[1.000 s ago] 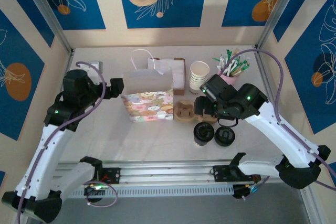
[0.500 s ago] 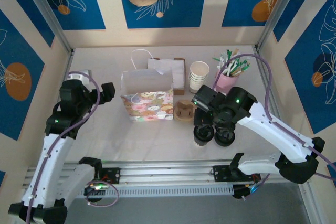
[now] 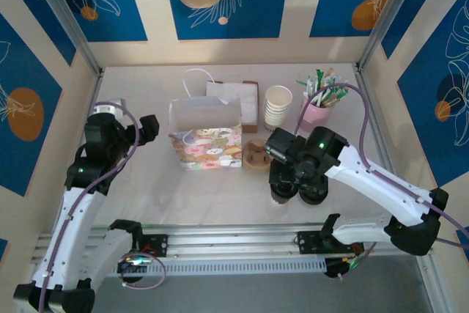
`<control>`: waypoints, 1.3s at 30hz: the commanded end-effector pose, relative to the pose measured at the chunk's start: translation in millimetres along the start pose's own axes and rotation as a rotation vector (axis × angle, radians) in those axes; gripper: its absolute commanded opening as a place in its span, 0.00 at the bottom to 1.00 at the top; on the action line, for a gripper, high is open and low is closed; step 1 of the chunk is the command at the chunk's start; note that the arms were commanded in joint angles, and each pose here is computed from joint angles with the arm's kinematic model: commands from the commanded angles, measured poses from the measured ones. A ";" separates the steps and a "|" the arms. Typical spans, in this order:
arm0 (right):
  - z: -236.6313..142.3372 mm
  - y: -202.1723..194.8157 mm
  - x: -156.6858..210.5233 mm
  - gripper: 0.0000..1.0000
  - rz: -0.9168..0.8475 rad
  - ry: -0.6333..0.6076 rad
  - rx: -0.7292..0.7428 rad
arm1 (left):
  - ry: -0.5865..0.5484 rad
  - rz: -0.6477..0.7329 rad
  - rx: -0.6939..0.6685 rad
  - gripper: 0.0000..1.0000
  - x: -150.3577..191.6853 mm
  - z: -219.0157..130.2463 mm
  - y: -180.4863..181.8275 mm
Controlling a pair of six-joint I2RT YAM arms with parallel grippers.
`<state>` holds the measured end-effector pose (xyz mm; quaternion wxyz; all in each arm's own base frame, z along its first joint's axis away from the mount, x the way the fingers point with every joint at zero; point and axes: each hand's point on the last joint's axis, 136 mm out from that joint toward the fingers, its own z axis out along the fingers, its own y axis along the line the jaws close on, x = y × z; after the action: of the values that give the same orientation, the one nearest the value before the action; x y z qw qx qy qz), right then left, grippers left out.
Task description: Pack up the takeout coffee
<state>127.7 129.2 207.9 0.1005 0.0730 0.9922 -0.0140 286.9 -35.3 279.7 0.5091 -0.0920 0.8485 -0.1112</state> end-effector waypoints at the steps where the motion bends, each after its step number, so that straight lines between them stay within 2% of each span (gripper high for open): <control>1: 12.8 3.5 8.6 0.99 0.031 0.043 0.007 | -0.014 -0.015 0.012 1.00 -4.3 -0.9 -0.6; 10: 41.3 21.9 12.8 1.00 0.046 0.087 -0.050 | 0.013 -0.005 0.059 1.00 0.0 2.5 -9.1; 21: 65.6 11.1 9.3 1.00 0.031 0.097 0.011 | 0.028 0.001 0.086 1.00 2.9 4.4 -13.5; 27: 70.8 15.0 4.5 0.91 0.030 0.084 -0.017 | 0.040 0.001 0.094 0.99 5.0 6.8 -15.0; 39: 82.2 9.5 3.2 0.90 0.016 0.086 0.022 | 0.064 0.001 0.112 0.99 8.4 10.4 -18.1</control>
<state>143.7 141.7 132.2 0.0627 0.0832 0.9945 -0.0066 290.8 -55.3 269.5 0.4815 -0.0639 0.8603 -0.1546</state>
